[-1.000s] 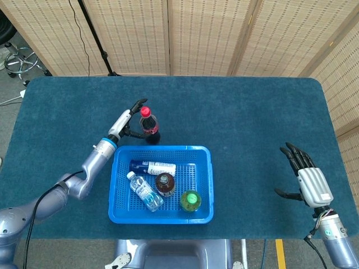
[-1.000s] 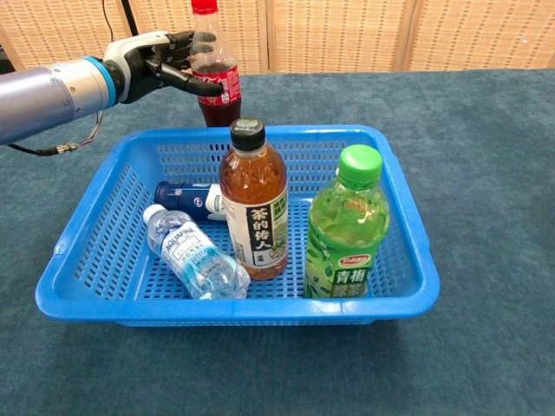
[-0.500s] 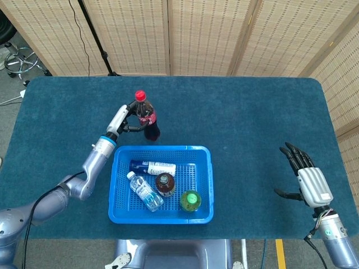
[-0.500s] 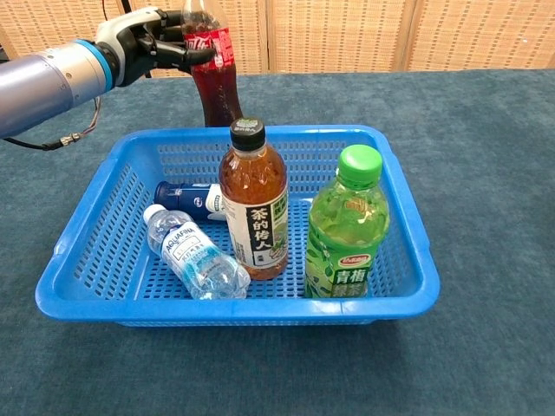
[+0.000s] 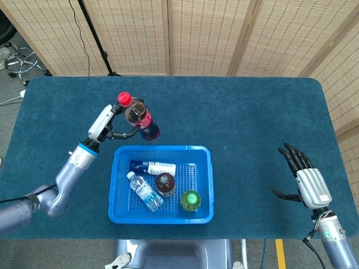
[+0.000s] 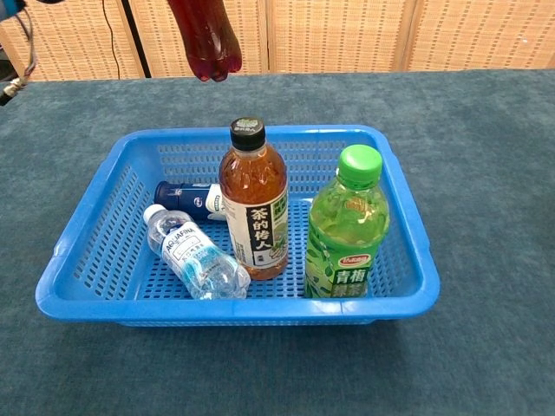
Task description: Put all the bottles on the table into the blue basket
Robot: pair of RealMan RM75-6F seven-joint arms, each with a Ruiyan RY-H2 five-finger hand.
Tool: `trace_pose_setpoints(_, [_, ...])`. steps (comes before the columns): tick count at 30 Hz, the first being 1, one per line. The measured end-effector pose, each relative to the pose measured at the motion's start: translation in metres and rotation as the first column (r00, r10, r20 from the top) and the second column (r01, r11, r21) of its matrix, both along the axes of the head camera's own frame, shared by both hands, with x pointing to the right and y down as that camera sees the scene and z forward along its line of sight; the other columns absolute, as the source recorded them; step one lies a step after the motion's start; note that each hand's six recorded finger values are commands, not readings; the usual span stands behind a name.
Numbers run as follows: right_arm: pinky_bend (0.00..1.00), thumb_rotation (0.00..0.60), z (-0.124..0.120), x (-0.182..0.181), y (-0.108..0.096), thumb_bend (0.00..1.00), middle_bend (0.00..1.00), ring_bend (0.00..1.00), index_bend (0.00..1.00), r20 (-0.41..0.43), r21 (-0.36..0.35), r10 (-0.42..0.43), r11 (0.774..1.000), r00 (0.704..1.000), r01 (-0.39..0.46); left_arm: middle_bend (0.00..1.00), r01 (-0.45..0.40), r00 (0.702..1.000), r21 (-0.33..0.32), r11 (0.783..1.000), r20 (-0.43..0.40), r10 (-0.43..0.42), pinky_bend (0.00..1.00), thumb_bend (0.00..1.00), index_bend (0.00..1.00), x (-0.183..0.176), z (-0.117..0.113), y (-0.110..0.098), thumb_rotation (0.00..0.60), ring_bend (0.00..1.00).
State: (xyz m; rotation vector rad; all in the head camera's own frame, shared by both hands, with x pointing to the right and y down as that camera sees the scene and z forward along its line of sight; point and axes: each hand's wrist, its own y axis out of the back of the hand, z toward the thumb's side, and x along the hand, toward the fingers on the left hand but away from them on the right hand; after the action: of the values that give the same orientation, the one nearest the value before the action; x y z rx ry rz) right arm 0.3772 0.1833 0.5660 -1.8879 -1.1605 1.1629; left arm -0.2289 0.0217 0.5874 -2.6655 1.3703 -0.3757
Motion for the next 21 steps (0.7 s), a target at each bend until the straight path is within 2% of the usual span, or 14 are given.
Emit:
trace_pose_setpoints(2, [0.07,0.6,0.0,0.0,0.0,0.0,0.0,0.0,0.02,0.002,-0.002,0.001,1.0,1.0,-0.001,0.49,-0.053,0.998,0.011,0.999,0.025,0.053,0.42,0.56,0.55,-0.003,-0.008,0.019,0.6,0.38])
trace_pose_setpoints(5, [0.07,0.6,0.001,-0.001,0.0,0.0,0.0,0.0,0.02,0.002,-0.005,-0.002,1.0,1.0,0.002,0.49,-0.094,0.992,0.024,0.995,0.087,0.091,0.42,0.55,0.55,-0.007,-0.008,0.033,0.6,0.38])
trace_pose_setpoints(9, [0.07,0.6,0.001,-0.001,0.0,0.0,0.0,0.0,0.02,0.001,-0.005,-0.004,1.0,1.0,0.004,0.49,-0.108,0.982,0.036,0.993,0.16,0.101,0.42,0.55,0.55,-0.003,0.003,0.047,0.6,0.38])
trace_pose_setpoints(12, [0.07,0.6,0.002,0.0,0.0,0.0,0.0,0.0,0.02,0.001,-0.007,-0.003,1.0,1.0,0.003,0.48,-0.112,0.98,0.015,0.994,0.17,0.108,0.42,0.54,0.54,0.007,0.015,0.055,0.6,0.36])
trace_pose_setpoints(15, [0.07,0.6,0.002,0.0,0.0,0.0,0.0,0.0,0.02,0.0,-0.006,-0.004,1.0,1.0,0.004,0.33,-0.124,0.977,-0.018,0.992,0.17,0.126,0.33,0.48,0.43,0.019,0.028,0.063,0.6,0.22])
trace_pose_setpoints(17, [0.07,0.6,0.002,0.0,0.0,0.0,0.0,0.0,0.02,-0.001,-0.006,-0.003,1.0,1.0,0.003,0.15,-0.144,0.974,-0.042,0.989,0.169,0.149,0.21,0.43,0.32,0.026,0.036,0.067,0.6,0.07])
trace_pose_setpoints(18, [0.07,0.6,0.002,0.0,0.0,0.0,0.0,0.0,0.02,-0.001,-0.006,-0.001,1.0,1.0,0.001,0.1,-0.149,0.974,-0.049,0.988,0.168,0.155,0.18,0.42,0.27,0.028,0.039,0.068,0.6,0.04])
trace_pose_setpoints(19, [0.07,0.6,0.002,0.0,0.0,0.0,0.0,0.0,0.02,-0.002,-0.006,0.0,1.0,1.0,0.0,0.05,-0.152,0.973,-0.053,0.987,0.168,0.158,0.13,0.4,0.18,0.03,0.043,0.068,0.6,0.01])
trace_pose_setpoints(20, [0.07,0.6,0.002,0.001,-0.001,0.0,0.0,0.0,0.02,-0.004,-0.006,0.001,1.0,1.0,-0.001,0.02,-0.154,0.972,-0.052,0.987,0.171,0.161,0.1,0.39,0.09,0.031,0.044,0.069,0.6,0.0])
trace_pose_setpoints(21, [0.07,0.6,0.002,0.001,-0.001,0.0,0.0,0.0,0.02,-0.007,-0.006,0.001,1.0,1.0,-0.002,0.01,-0.161,0.969,-0.053,0.986,0.18,0.168,0.07,0.37,0.04,0.032,0.046,0.069,0.6,0.0])
